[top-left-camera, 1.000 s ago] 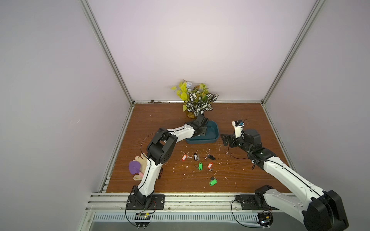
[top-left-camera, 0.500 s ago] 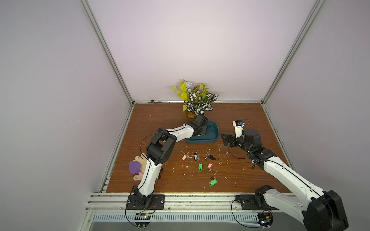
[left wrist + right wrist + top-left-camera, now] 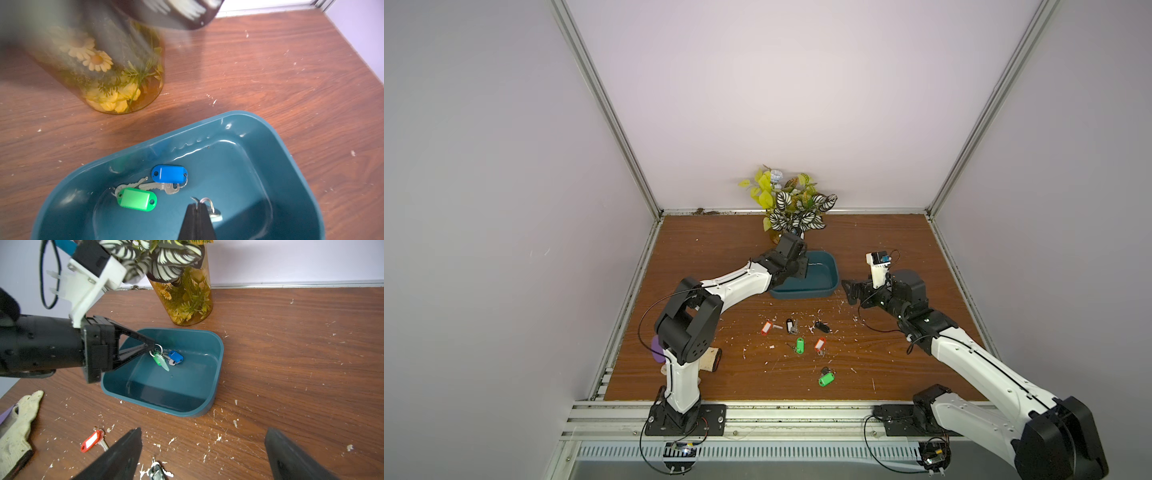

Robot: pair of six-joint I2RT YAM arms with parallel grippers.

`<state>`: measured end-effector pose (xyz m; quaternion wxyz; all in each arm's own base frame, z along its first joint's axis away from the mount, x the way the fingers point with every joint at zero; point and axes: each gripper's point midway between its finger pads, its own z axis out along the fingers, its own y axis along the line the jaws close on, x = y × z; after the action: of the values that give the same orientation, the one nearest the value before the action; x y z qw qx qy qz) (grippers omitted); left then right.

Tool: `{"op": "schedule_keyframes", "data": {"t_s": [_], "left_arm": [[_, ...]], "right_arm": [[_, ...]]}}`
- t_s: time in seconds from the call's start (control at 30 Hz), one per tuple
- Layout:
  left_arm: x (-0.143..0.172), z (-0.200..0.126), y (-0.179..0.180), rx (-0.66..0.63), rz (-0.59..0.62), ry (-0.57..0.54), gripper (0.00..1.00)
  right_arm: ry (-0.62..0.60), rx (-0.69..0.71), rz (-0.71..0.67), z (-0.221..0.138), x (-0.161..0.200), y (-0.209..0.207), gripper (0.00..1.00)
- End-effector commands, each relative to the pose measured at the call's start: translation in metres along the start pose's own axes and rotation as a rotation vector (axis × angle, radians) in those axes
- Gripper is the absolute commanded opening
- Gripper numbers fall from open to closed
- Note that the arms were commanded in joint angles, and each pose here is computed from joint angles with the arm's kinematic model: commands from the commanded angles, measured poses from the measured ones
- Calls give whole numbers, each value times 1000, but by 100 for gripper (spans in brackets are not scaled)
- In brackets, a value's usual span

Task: Take the keys out of the storage box
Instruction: Pick up the key from the storage box, then place the key at the center of the board.

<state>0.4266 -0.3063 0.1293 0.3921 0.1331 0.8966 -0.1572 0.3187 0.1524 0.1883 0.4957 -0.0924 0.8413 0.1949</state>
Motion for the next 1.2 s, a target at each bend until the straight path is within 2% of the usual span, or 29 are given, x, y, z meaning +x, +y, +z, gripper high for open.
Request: {"op": "schedule_keyframes", "data": {"t_s": [0.0,0.4,0.6,0.73,0.9,1.03,1.17], "left_arm": [[-10,-20,-11,54,11,-61,1],[-15,-93,-9,101,2,-177,1],[10,-142,-15,96,32,-156,1],[53,-170,-34,142,77,-60,1],[131,-185,-84,292,209,114,1],[184,-177,-95,394,194,208,1],[214,-175,-94,450,159,243,1]], "right_arm": [[-70,-41,10,-8,-16,8,99],[-91,-91,19,-14,-20,17,99],[-106,-118,24,-18,-21,21,99],[-108,-129,24,-20,-20,23,99],[-104,-143,30,-20,-16,25,99],[-110,-150,27,-23,-18,28,99],[-127,-141,22,-27,-20,28,99]]}}
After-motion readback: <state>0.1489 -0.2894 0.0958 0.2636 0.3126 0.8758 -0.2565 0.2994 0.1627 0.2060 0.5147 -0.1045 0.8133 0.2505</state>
